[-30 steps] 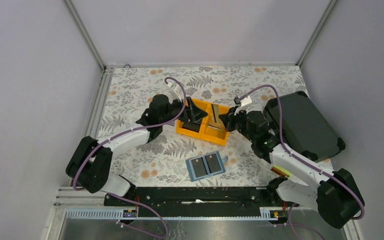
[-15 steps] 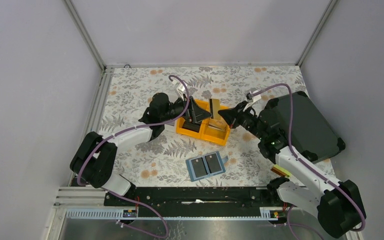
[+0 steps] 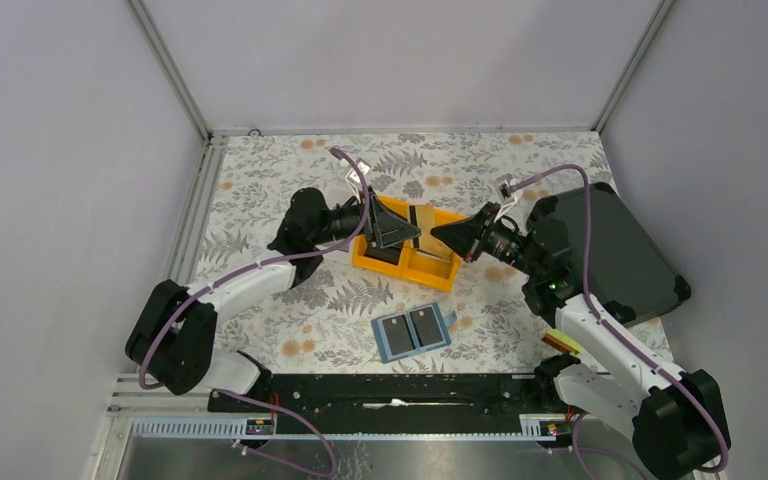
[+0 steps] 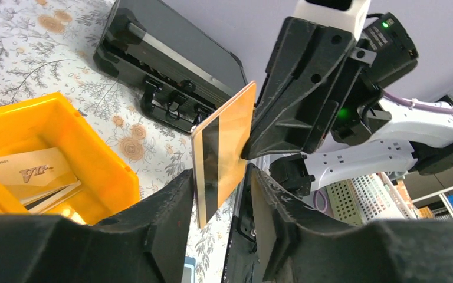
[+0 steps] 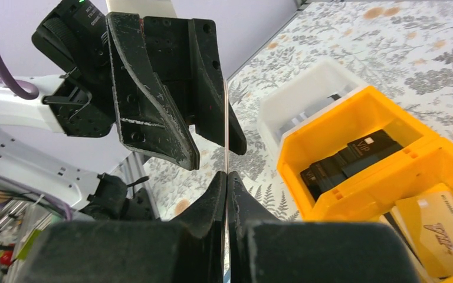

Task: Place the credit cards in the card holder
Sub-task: Pick up the credit card from the storage box.

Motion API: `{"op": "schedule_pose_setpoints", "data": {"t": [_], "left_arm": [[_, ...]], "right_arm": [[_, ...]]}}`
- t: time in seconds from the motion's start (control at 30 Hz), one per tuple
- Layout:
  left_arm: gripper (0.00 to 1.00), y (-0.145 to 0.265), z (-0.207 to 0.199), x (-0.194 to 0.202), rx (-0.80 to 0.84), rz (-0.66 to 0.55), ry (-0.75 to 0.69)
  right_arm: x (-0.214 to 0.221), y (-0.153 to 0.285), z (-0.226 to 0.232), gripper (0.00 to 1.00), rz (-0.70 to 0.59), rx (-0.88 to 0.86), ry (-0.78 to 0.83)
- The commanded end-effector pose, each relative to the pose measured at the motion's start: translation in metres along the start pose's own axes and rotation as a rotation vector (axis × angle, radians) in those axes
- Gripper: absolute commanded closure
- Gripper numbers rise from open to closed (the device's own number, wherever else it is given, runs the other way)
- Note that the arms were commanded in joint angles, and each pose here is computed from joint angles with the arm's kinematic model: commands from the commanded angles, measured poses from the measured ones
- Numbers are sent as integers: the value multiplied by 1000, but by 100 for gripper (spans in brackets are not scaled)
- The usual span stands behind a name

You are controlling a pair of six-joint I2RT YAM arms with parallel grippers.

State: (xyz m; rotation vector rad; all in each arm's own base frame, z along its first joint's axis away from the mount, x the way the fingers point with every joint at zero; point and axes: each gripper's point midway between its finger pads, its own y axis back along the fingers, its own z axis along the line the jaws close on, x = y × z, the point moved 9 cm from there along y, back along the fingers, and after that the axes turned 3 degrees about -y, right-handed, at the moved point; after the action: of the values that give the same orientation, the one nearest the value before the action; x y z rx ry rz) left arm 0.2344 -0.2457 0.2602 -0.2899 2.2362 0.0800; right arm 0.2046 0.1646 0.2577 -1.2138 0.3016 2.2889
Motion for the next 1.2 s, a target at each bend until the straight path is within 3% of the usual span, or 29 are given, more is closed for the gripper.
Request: {"op": "schedule_pose_setpoints", "data": {"t": [0.0, 0.2, 0.33, 0.43, 0.83, 1.17], "left_arm": [[65, 5, -23, -5, 98, -20, -67], [100, 9, -29, -1, 115, -44, -55], [100, 12, -28, 6, 86, -70, -23], [100, 11, -26, 7, 57, -84, 9], [100, 9, -13, 9, -60, -142, 87], [100, 10, -15, 7, -60, -152, 85]], "right_arm": [[-16, -1, 16, 100, -14, -114, 9], [-13, -3, 14, 97, 31, -117, 1], [-8, -5, 10, 60, 74, -125, 8], [-4, -6, 7, 50, 118, -150, 22], [8, -5, -6, 42, 159, -69, 21], [11, -8, -12, 53, 169, -24, -27]]}}
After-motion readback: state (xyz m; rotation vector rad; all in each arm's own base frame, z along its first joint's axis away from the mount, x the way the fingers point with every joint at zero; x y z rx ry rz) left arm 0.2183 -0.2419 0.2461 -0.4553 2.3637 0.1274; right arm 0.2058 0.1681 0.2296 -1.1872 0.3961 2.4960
